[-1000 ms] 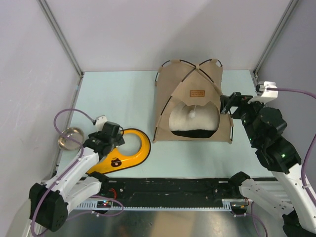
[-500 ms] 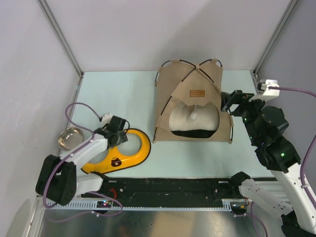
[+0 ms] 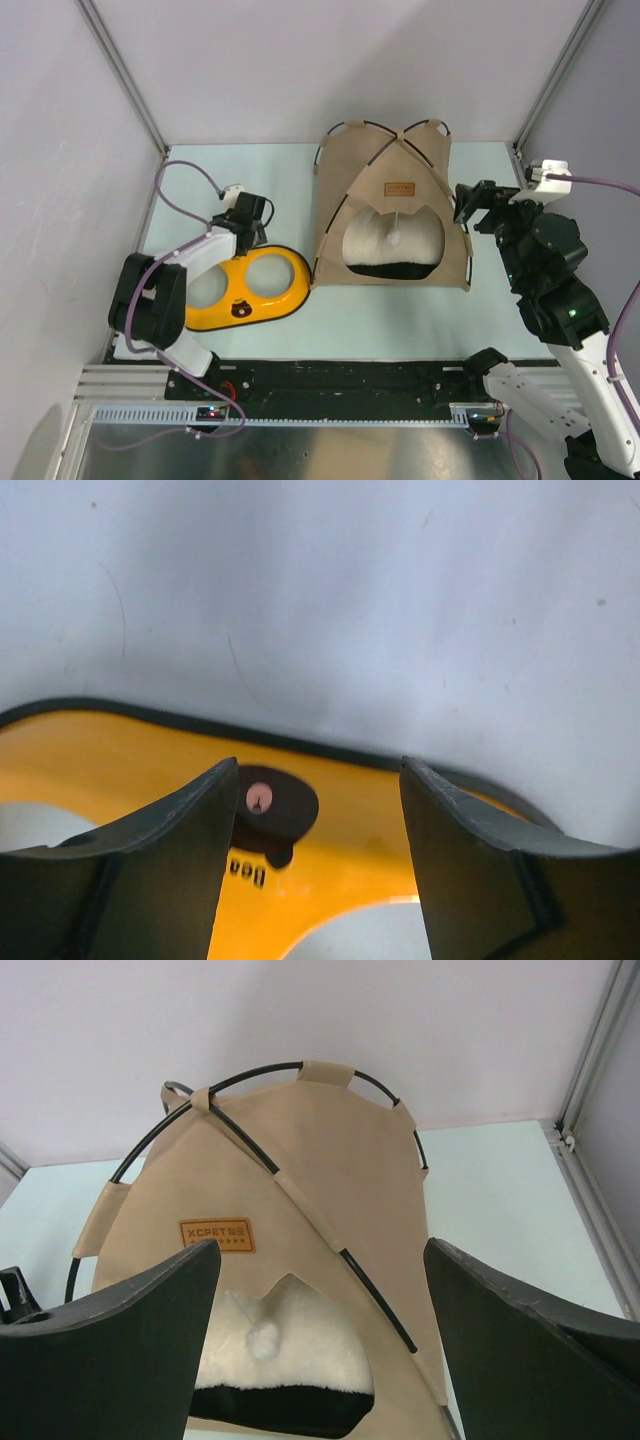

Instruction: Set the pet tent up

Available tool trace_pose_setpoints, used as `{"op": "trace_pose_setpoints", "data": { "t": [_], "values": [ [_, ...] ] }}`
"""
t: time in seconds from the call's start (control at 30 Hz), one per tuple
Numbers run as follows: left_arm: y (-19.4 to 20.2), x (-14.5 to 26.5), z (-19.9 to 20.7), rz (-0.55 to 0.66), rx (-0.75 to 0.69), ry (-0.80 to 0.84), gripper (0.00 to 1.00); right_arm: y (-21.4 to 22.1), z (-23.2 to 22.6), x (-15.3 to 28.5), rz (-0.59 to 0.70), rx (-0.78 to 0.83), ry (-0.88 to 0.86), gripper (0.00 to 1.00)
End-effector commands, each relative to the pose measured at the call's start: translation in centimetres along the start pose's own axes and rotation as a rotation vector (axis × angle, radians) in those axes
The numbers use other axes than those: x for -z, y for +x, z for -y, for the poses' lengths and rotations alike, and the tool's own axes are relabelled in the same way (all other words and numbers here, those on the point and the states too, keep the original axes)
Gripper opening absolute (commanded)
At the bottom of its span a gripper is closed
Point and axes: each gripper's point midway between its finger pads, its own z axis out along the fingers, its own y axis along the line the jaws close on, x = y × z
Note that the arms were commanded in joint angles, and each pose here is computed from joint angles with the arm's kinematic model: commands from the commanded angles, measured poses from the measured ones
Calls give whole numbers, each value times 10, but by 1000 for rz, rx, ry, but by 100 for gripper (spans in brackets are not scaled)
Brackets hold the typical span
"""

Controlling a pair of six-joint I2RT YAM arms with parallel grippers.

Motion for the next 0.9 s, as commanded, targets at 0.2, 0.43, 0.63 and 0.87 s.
{"op": "trace_pose_setpoints", "data": {
  "t": [0.2,0.43,0.63,0.87],
  "values": [
    [-32,8,-12,84,0,-4,91,-23,-3,-5,70,1,-14,88],
    [9,43,-33,-7,16,61,99,-17,-10,-20,50,-10,-29,88],
    [50,58,-41,-73,65,131,100,-15,-19,-31,47,-33,-53,87],
    [72,43,-38,-168,45,97,82,-13,-25,-37,42,-51,-67,86]
  ]
}}
